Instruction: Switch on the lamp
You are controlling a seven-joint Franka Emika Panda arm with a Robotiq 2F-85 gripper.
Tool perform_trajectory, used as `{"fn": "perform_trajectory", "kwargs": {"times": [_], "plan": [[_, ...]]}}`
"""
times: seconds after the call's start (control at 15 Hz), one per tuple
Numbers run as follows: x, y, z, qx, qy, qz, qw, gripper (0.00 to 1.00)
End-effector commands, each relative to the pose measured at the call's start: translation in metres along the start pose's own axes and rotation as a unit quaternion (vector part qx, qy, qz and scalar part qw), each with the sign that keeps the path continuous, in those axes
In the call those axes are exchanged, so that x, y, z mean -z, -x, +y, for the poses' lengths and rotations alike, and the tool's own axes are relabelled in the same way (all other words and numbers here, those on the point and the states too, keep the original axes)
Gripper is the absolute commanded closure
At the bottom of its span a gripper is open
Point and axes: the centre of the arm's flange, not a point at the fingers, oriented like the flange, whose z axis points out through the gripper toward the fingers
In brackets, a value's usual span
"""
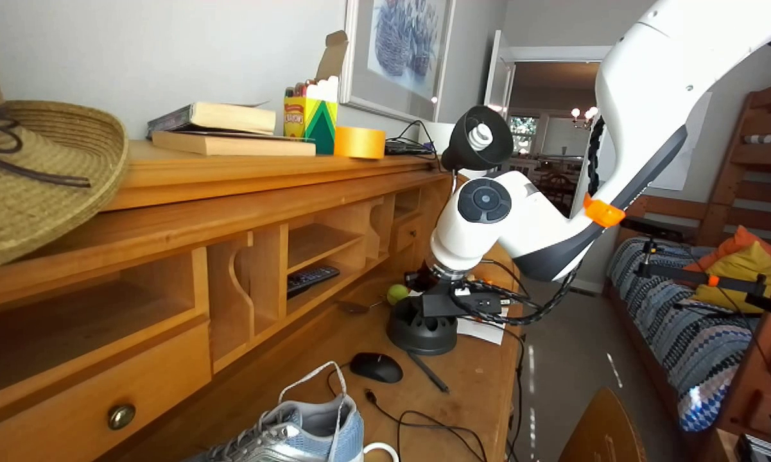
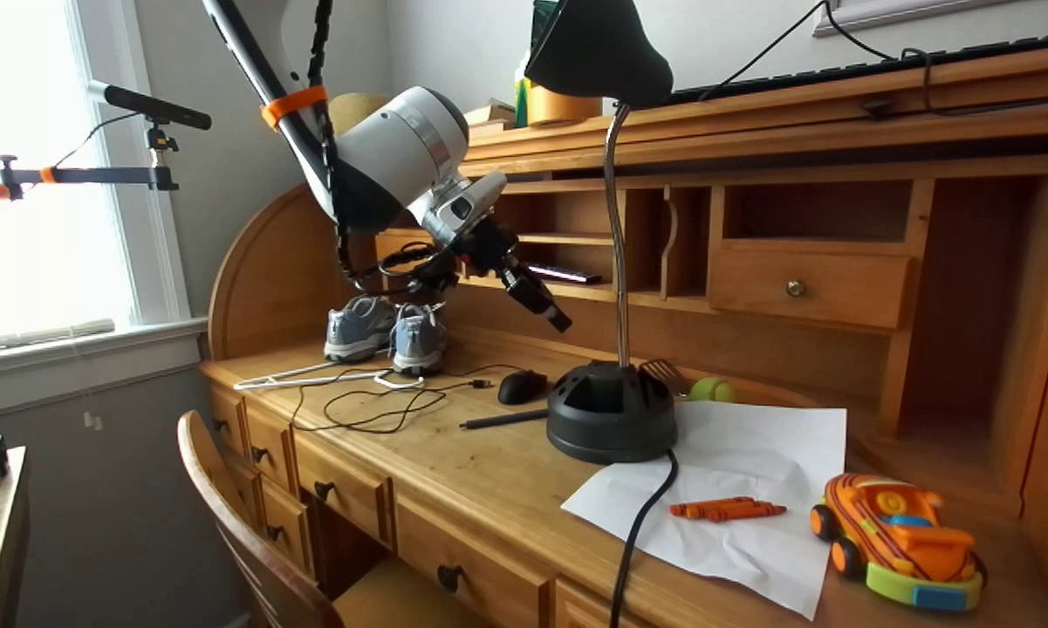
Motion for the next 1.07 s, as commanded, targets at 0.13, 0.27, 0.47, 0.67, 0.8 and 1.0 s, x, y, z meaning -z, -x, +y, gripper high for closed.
{"fn": "perform_trajectory", "kwargs": {"times": [0.13, 0.27, 0.47, 0.67, 0.8, 1.0], "plan": [[-0.008, -0.001, 0.000, -0.001, 0.008, -0.001, 1.0000, 1.00], [-0.013, -0.002, 0.001, -0.005, 0.007, 0.000, 1.0000, 1.00], [-0.016, -0.003, 0.001, -0.005, 0.006, 0.001, 1.0000, 1.00], [-0.022, 0.001, 0.000, -0.002, 0.007, 0.006, 1.0000, 1.00], [-0.027, 0.002, -0.001, -0.003, 0.009, 0.003, 1.0000, 1.00], [-0.035, 0.002, -0.002, -0.010, 0.011, 0.003, 0.9999, 1.00]]}}
